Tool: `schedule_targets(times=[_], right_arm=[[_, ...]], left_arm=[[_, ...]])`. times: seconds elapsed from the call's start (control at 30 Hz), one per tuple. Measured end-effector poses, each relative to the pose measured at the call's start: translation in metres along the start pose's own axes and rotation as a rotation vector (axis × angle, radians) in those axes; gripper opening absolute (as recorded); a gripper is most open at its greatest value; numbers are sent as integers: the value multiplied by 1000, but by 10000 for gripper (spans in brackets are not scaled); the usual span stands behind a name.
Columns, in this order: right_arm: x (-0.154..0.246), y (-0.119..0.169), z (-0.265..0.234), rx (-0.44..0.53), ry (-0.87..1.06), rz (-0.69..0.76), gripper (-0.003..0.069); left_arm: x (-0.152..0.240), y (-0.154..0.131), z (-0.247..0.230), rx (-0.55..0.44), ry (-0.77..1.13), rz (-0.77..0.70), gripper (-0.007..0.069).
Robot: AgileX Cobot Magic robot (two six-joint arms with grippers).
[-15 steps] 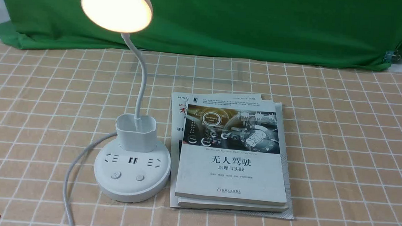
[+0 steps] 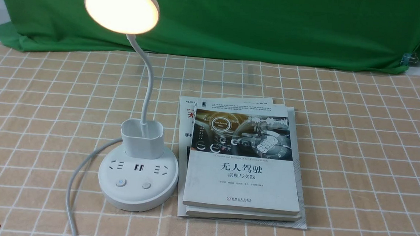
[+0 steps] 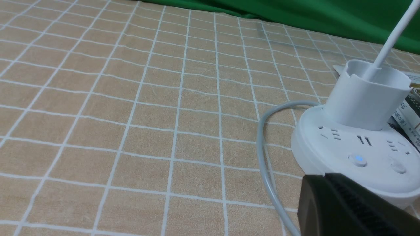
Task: Turn off the desk lamp on the light coffee tablecloth by hand.
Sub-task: 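Press the power button on the round power strip under the lamp with the left gripper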
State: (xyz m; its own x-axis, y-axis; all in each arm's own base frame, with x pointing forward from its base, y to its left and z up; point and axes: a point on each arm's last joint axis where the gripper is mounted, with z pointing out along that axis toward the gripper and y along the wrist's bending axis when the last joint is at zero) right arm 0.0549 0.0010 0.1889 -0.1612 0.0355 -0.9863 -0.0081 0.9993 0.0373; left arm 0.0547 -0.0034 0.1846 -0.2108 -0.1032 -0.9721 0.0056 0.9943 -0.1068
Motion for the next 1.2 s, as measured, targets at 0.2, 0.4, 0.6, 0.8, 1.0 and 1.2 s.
schedule_targets(times=[0.2, 0.4, 0.6, 0.8, 1.0, 1.2], right_arm=[[0, 0, 0, 0, 0, 0, 243], [0, 0, 0, 0, 0, 0, 243], [0, 0, 0, 0, 0, 0, 243], [0, 0, 0, 0, 0, 0, 243], [0, 0, 0, 0, 0, 0, 243], [0, 0, 0, 0, 0, 0, 243]], left_arm=[[0, 0, 0, -3, -3, 8, -3], [-10, -4, -1, 54, -101, -252, -3], [-24, 0, -3, 97, -253, -686, -3], [-31, 3, -5, 75, -322, -686, -3], [-75, -16, -4, 134, -100, -474, -3], [-96, -25, 39, 105, 467, -232, -2]])
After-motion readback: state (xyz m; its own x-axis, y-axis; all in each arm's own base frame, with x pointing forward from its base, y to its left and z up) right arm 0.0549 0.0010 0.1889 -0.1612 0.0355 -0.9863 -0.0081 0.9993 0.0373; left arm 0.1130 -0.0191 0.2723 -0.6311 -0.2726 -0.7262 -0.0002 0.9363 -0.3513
